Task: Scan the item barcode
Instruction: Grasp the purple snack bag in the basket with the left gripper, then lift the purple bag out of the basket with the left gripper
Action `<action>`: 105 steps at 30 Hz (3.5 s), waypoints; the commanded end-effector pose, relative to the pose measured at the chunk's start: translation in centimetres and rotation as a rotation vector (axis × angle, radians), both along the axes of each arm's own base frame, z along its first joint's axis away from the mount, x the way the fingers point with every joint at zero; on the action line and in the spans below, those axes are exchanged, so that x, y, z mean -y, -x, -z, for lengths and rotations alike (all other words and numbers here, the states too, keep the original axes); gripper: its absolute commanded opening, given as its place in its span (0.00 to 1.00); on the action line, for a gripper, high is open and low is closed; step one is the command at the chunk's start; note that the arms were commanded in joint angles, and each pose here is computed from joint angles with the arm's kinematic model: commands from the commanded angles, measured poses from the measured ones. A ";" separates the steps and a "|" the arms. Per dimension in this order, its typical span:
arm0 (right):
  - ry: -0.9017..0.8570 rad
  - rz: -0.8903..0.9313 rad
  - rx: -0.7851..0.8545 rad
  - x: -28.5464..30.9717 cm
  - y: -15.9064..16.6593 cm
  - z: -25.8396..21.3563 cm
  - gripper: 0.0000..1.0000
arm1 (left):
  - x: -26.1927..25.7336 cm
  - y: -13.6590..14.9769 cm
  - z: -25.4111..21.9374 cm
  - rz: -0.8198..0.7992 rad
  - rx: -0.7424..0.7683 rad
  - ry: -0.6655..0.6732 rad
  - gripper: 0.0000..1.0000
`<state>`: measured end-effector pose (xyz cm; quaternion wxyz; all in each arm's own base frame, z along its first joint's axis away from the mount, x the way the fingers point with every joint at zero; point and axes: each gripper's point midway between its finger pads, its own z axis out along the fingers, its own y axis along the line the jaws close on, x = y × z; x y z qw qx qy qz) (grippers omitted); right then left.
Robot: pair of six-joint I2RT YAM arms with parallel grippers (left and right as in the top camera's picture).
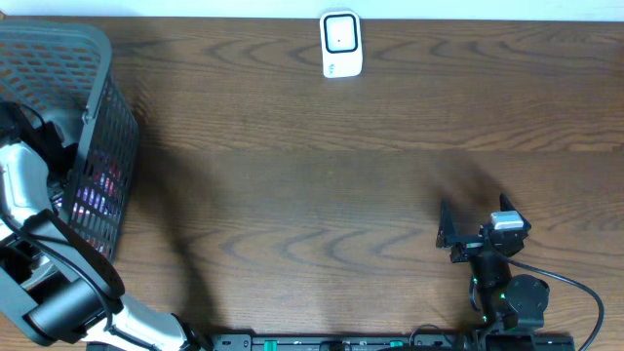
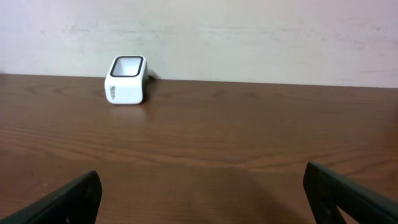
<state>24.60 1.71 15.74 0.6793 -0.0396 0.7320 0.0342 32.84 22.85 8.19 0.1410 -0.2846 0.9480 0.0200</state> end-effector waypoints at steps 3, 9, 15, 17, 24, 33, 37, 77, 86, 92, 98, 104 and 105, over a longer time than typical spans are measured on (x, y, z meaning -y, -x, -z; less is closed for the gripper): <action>0.012 0.016 -0.002 0.4 0.0 0.1 0.99 | -1.3 -2.1 -11.2 -0.061 0.279 -0.152 0.07; 0.012 0.016 -0.002 0.4 0.0 0.1 0.99 | -0.8 -1.3 -21.5 -0.114 0.557 -0.293 0.07; 0.012 0.016 -0.002 0.4 0.0 0.1 0.99 | 3.3 -0.3 -29.7 -0.075 0.843 -0.274 0.07; 0.012 0.016 -0.002 0.4 0.0 0.1 0.99 | 5.2 -0.3 -31.2 -0.020 0.905 -0.239 0.07; 0.012 0.016 -0.002 0.4 0.0 0.1 0.99 | 5.4 -0.8 -27.8 0.028 0.777 -0.242 0.89; 0.012 0.016 -0.002 0.4 0.0 0.1 0.99 | -0.1 0.2 -18.1 -0.156 0.400 -0.272 0.98; 0.012 0.016 -0.002 0.4 0.0 0.1 0.99 | -0.9 0.4 -14.1 -0.173 0.284 -0.210 0.98; 0.012 0.016 -0.002 0.4 0.0 0.1 0.99 | 1.8 0.9 5.7 -0.015 -0.161 0.222 0.07; 0.012 0.016 -0.002 0.4 0.0 0.1 0.99 | 0.0 -1.5 -4.8 -0.053 0.100 0.051 0.07; 0.012 0.016 -0.002 0.4 0.0 0.1 0.99 | -0.7 -2.3 -12.7 -0.040 0.315 -0.104 0.07; 0.012 0.016 -0.002 0.4 0.0 0.1 0.99 | -1.0 -2.8 -17.1 -0.038 0.444 -0.192 0.07; 0.012 0.016 -0.002 0.4 0.0 0.1 0.99 | -1.1 -2.9 -24.0 -0.138 0.673 -0.252 0.07; 0.012 0.016 -0.002 0.4 0.0 0.1 0.99 | -0.9 -2.7 -25.7 -0.164 0.731 -0.258 0.07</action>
